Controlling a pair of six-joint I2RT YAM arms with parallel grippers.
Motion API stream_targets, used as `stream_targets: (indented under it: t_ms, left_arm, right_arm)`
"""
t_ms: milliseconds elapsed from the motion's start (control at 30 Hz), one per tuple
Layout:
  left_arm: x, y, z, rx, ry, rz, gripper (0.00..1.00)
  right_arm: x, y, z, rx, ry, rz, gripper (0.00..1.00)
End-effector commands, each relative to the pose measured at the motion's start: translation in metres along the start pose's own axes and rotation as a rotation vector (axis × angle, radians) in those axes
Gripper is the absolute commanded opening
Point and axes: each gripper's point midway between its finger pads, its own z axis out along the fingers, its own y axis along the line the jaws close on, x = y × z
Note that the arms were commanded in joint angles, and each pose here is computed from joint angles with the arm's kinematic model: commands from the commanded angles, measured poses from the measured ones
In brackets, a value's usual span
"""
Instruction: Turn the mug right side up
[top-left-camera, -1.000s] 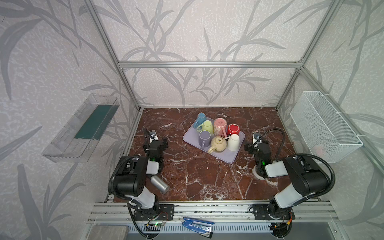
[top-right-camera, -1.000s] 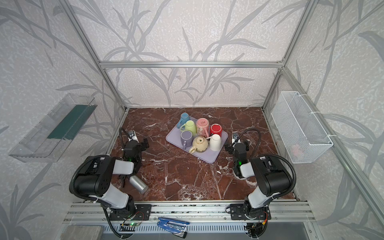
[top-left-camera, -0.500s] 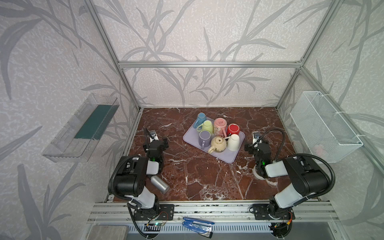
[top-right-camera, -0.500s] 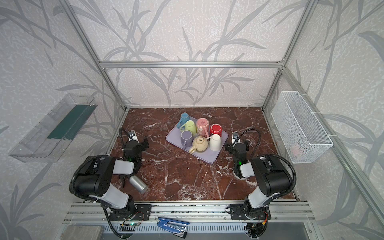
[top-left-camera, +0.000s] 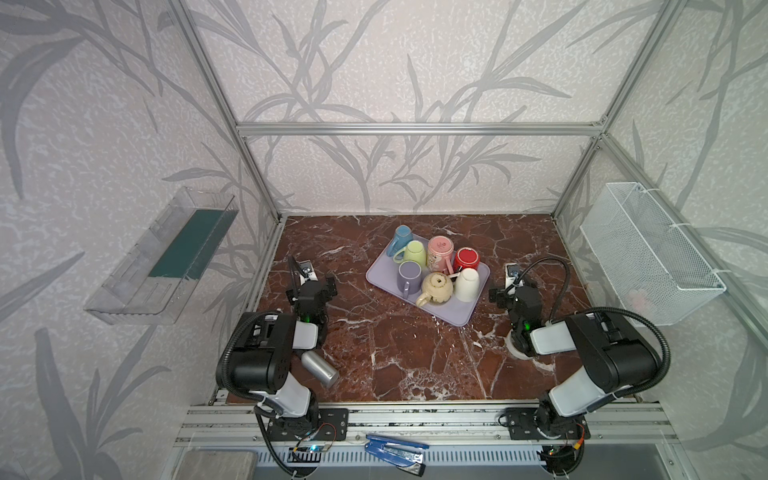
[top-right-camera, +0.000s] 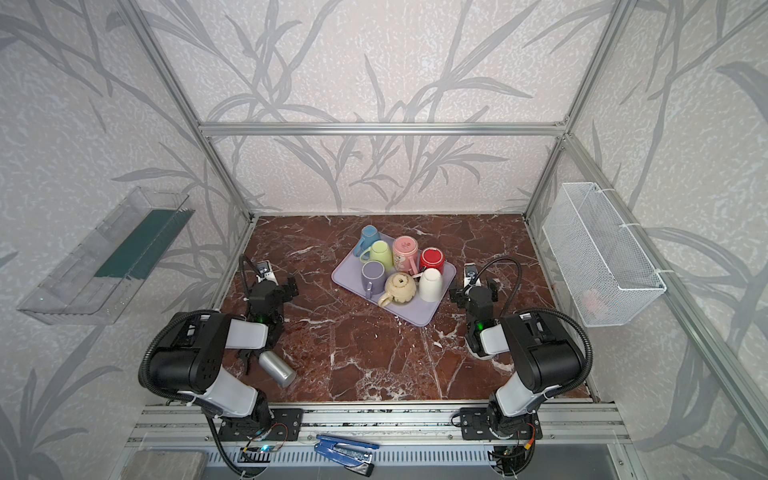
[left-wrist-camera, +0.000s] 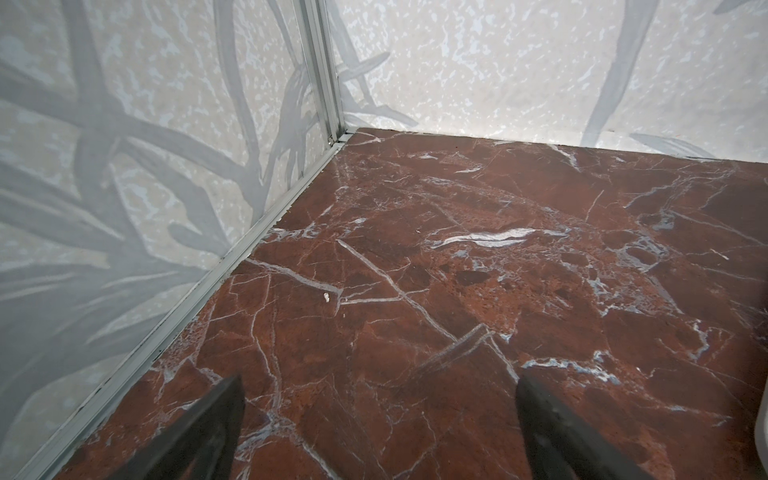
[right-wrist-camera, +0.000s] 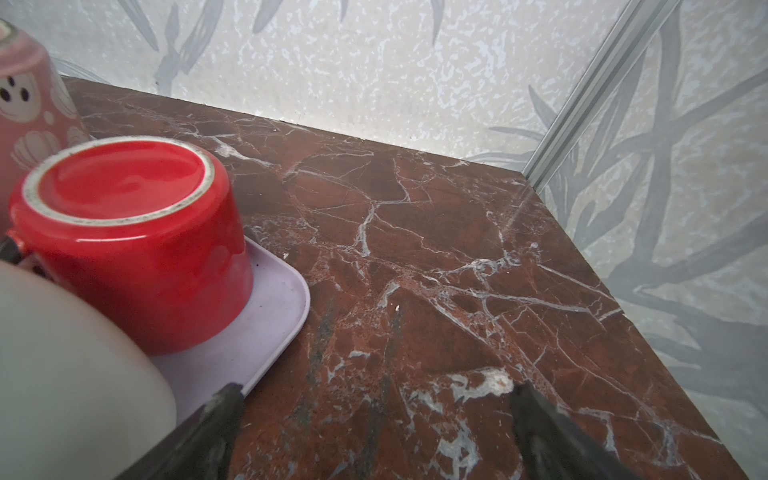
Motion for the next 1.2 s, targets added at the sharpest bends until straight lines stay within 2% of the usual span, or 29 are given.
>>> stream_targets:
  t_ms: [0, 500, 633, 700, 767, 900, 967, 1067, 1167]
  left_arm:
    - [-0.004, 0.001, -0.002, -0.004, -0.020, 0.007, 0.99]
    - [-0.005, 0.002, 0.000, 0.008, -0.013, -0.003, 0.99]
    - [-0.023, 0.002, 0.001, -0.004, 0.064, 0.018, 0.99]
    - [-0.036, 0.001, 0.001, -0.001, 0.090, 0.035, 0.99]
    - [-0.053, -0.001, -0.003, 0.011, 0.081, 0.022, 0.98]
    - [-0.088, -0.019, -0.013, 0.109, 0.129, 0.002, 0.93]
    - [-0.099, -0.035, -0.022, 0.204, 0.174, 0.016, 0.90]
    - [-0.105, -0.057, -0.035, 0.306, 0.261, 0.008, 0.82]
    - [-0.107, -0.072, -0.039, 0.346, 0.332, 0.032, 0.74]
  right_arm:
    - [-0.008, -0.002, 0.002, 0.003, -0.025, 0.019, 0.99]
    - [-0.007, -0.004, 0.007, -0.039, 0.001, 0.051, 0.99]
    - [-0.033, -0.013, -0.001, 0.006, 0.048, 0.044, 0.99]
    - [-0.046, -0.022, -0.007, 0.039, 0.106, 0.089, 0.99]
    - [-0.063, -0.021, -0.016, 0.008, 0.095, 0.118, 0.99]
    - [-0.081, -0.018, -0.036, -0.047, 0.128, 0.204, 0.99]
    - [-0.082, -0.015, -0.043, -0.069, 0.167, 0.255, 1.00]
    - [-0.078, -0.010, -0.050, -0.089, 0.239, 0.343, 0.95]
    - [-0.073, -0.002, -0.053, -0.129, 0.279, 0.422, 0.89]
